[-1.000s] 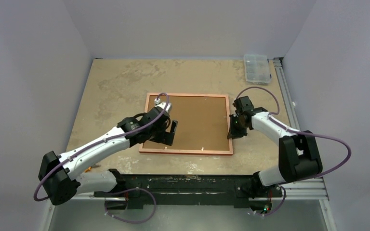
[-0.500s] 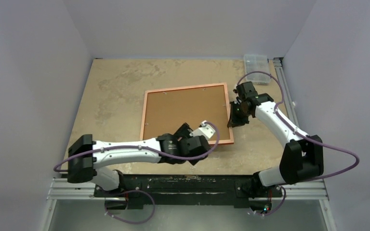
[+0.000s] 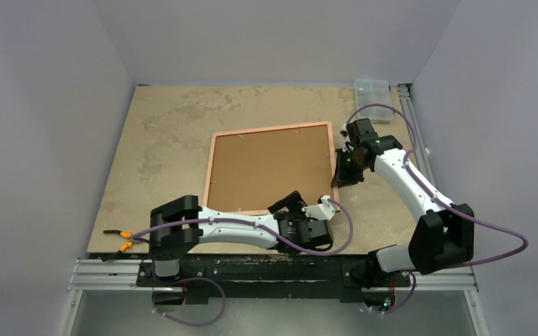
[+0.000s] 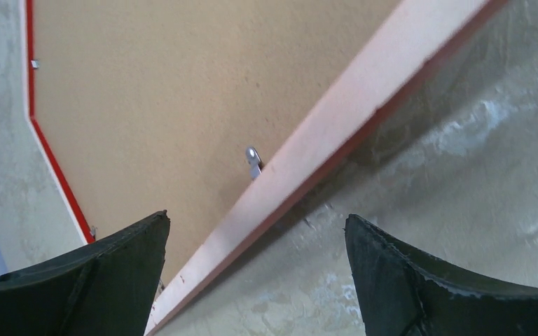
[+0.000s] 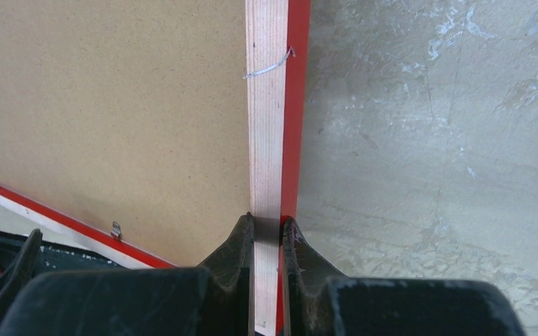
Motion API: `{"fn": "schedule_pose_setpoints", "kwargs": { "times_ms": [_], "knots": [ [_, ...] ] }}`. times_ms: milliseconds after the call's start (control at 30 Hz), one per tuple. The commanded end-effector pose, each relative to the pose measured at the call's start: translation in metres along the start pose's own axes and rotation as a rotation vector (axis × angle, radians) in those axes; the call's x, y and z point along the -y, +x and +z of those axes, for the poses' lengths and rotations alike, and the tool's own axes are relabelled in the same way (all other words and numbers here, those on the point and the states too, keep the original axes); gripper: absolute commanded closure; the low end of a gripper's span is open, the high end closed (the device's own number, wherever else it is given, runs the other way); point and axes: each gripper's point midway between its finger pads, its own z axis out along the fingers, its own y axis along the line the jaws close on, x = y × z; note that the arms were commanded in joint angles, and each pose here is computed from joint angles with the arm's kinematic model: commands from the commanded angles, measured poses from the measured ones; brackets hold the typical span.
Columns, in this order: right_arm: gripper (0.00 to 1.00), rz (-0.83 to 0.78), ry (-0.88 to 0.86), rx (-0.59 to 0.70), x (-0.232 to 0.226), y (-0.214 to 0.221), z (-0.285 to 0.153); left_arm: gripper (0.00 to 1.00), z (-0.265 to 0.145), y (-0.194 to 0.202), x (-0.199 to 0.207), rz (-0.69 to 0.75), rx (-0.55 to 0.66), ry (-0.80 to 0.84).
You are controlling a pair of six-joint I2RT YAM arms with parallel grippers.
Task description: Put the photo into the frame
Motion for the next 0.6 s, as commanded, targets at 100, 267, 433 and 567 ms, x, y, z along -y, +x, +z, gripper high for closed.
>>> {"fn": "schedule_pose_setpoints", "kwargs": {
  "times_ms": [100,267,433,567],
  "knots": [
    [1.00,-0.019,-0.150,0.050,-0.030,-0.005,-0.033,0.10,0.002,-0.039,-0.038,-0.045,0.105,-0.286],
    [1.00,-0.027,-0.182,0.043,-0.035,-0.002,-0.035,0.26,-0.002,-0.046,-0.057,-0.094,0.126,-0.347],
    [1.00,-0.024,-0.228,0.039,-0.042,0.000,-0.037,0.49,-0.001,-0.045,-0.074,-0.122,0.118,-0.366],
    [0.97,-0.028,-0.300,0.069,-0.055,-0.004,-0.044,0.78,-0.005,-0.049,-0.078,-0.112,0.125,-0.368]
  ]
}}
